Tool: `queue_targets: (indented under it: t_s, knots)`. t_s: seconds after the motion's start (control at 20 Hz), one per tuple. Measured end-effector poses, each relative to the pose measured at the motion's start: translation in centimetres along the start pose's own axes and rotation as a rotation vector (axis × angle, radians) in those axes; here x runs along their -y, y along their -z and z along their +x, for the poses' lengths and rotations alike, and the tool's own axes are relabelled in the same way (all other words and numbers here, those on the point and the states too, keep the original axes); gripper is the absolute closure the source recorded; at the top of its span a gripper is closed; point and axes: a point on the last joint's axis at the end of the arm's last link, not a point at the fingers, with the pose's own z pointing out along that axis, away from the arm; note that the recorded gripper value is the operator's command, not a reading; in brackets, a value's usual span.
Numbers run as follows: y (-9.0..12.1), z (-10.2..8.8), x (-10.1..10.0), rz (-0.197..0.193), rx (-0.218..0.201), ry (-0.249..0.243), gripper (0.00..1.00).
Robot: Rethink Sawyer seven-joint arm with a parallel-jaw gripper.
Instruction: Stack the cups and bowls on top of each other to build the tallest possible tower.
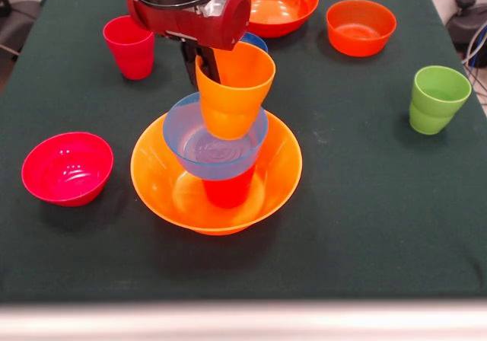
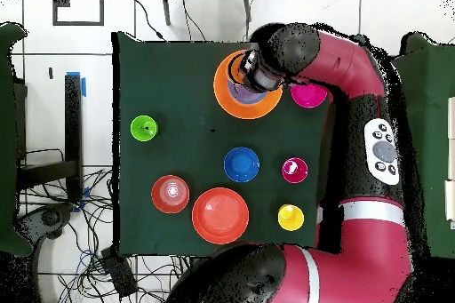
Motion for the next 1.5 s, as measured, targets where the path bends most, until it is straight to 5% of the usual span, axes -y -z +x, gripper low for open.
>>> queue_targets:
  t_s: [1.5]
  knots:
    - [3.6,-0.9,0.5,0.018,0.061,0.019,1.0]
